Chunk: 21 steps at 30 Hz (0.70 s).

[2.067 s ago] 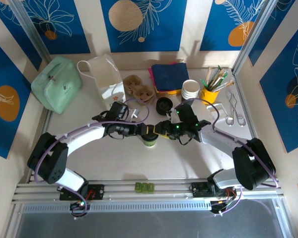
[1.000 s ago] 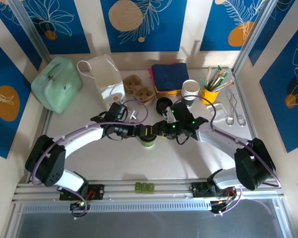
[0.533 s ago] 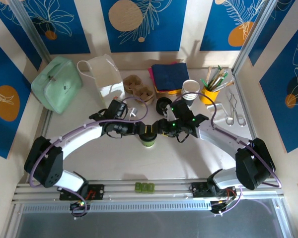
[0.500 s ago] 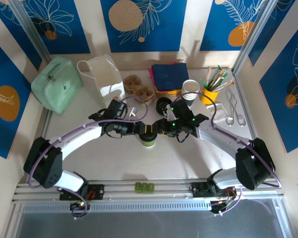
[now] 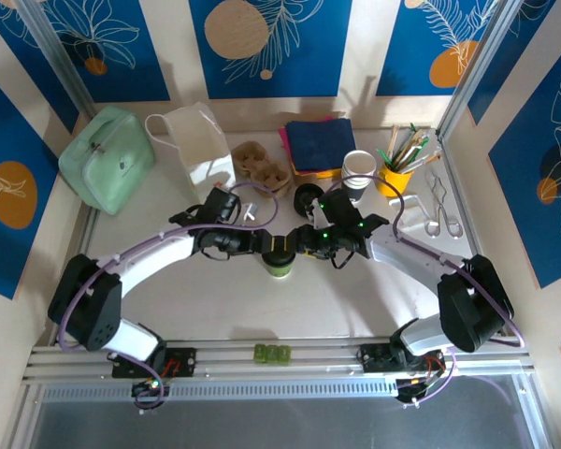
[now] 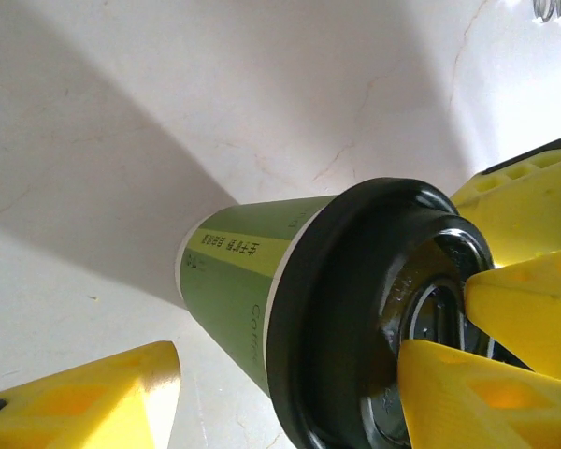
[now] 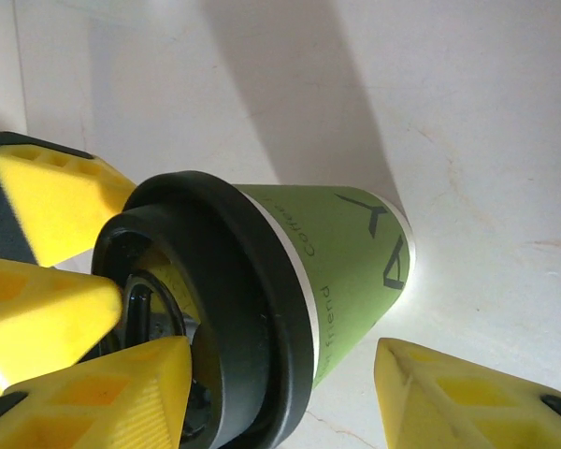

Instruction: Pack the takeout coffee

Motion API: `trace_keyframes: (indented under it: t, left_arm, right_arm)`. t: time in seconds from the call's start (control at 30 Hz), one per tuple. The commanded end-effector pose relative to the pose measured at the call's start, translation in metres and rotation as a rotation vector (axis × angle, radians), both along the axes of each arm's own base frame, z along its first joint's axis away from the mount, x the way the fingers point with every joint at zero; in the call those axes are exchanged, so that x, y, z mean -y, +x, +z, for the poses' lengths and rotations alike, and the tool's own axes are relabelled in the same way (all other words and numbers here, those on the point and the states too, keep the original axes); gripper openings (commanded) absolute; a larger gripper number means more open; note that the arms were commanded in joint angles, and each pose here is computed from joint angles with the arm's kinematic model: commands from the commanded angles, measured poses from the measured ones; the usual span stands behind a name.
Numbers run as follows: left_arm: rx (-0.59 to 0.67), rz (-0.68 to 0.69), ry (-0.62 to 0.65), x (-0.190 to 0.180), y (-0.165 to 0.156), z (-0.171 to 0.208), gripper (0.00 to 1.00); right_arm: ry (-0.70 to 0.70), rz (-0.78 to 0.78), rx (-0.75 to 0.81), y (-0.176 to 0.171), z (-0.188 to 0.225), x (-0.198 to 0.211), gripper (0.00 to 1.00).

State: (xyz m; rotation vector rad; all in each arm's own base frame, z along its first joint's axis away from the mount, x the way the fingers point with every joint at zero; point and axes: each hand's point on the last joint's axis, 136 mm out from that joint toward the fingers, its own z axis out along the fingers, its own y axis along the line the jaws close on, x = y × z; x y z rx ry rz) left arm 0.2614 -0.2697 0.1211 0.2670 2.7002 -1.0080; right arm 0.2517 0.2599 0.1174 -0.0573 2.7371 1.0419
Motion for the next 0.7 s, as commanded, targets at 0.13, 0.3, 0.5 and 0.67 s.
trace_keyframes:
  t: [0.13, 0.3, 0.5, 0.67]
  left_arm:
    - [-0.039, -0.002, 0.058, -0.012, -0.008, -0.027, 0.6]
    - [-0.036, 0.002, 0.064, -0.016, -0.013, -0.029, 0.59]
    - [-0.014, 0.0, 0.037, -0.013, -0.011, -0.016, 0.58]
    - [0.035, 0.002, 0.0, -0.008, -0.005, 0.009, 0.58]
  right_arm:
    - [-0.058, -0.023, -0.057, -0.013, -0.036, 0.014, 0.55]
    - [-0.057, -0.038, -0.057, -0.018, -0.039, 0.019, 0.55]
    - [-0.039, -0.022, -0.007, -0.013, -0.019, 0.016, 0.55]
    - [-0.025, -0.001, 0.042, -0.006, 0.007, 0.009, 0.55]
